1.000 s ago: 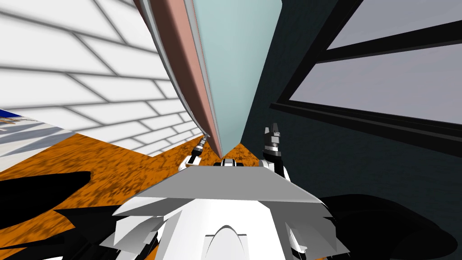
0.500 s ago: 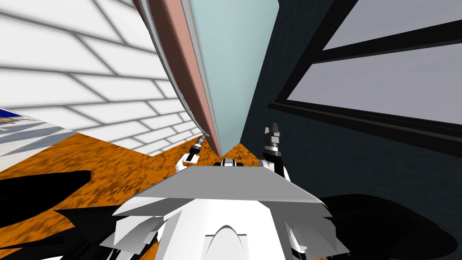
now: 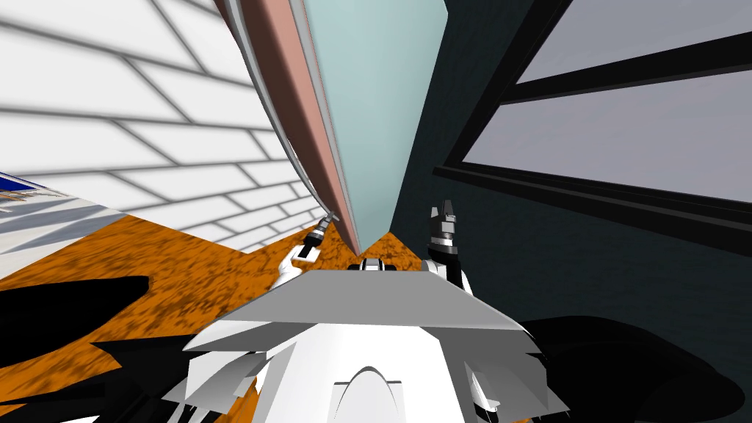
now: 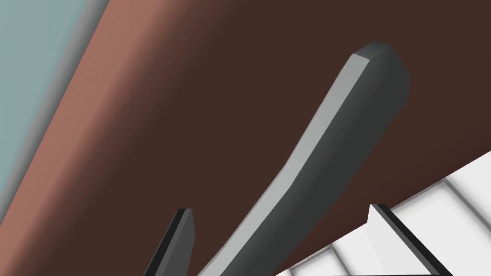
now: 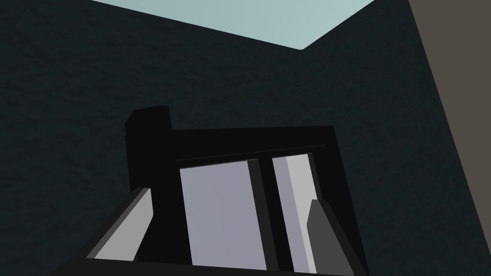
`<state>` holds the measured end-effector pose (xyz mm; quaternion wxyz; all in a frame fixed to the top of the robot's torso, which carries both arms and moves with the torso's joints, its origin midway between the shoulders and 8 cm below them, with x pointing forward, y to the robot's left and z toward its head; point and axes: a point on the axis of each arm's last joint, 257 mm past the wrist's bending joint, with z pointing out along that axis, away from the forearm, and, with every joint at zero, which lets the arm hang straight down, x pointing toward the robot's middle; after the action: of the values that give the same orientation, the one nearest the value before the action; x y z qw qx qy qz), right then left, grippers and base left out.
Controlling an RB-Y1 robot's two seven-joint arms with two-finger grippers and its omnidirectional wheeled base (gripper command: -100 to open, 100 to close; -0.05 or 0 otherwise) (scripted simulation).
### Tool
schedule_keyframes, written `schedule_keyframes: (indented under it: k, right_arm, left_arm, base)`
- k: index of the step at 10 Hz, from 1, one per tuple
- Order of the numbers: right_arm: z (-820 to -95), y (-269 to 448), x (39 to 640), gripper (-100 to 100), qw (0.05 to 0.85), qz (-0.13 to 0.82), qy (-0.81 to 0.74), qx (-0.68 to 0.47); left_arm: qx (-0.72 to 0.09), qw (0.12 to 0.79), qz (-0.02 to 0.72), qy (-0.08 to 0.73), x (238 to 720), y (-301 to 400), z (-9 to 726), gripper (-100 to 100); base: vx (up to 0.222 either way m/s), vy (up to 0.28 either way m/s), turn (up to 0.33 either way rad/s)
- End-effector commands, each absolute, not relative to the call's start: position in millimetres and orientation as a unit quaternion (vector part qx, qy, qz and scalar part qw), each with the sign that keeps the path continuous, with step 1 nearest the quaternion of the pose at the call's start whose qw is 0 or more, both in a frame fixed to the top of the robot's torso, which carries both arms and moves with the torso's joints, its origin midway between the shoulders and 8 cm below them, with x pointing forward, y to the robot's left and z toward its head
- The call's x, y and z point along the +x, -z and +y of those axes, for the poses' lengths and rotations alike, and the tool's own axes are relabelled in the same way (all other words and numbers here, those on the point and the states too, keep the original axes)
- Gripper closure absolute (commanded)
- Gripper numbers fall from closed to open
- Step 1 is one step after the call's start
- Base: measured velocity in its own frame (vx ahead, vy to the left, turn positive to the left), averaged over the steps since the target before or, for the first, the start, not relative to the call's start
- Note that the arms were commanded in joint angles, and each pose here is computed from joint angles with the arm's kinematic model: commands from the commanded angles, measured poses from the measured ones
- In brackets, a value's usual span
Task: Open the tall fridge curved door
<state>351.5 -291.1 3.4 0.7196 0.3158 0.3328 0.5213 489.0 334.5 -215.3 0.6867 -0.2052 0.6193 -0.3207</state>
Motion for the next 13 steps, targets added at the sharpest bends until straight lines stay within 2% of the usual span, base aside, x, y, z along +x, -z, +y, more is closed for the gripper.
schedule_keyframes:
  k: [1, 11, 13]
  right_arm:
    - [-291, -3, 351, 0, 0.720, 0.333, -0.521, 0.316]
    - [-291, -3, 351, 0, 0.720, 0.333, -0.521, 0.316]
    - [-291, -3, 351, 0, 0.720, 0.333, -0.521, 0.316]
  left_arm:
    - [-0.200, 0.689, 0.628, 0.302, 495, 203, 346, -100]
    - [-0.191, 0.698, 0.643, 0.251, 507, 166, 374, -100]
    - [-0.203, 0.702, 0.640, 0.237, 522, 161, 386, -100]
  base:
    - [-0.032, -0.033, 0.000]
    - [-0.025, -0.030, -0.001]
    - [-0.035, 0.015, -0.154]
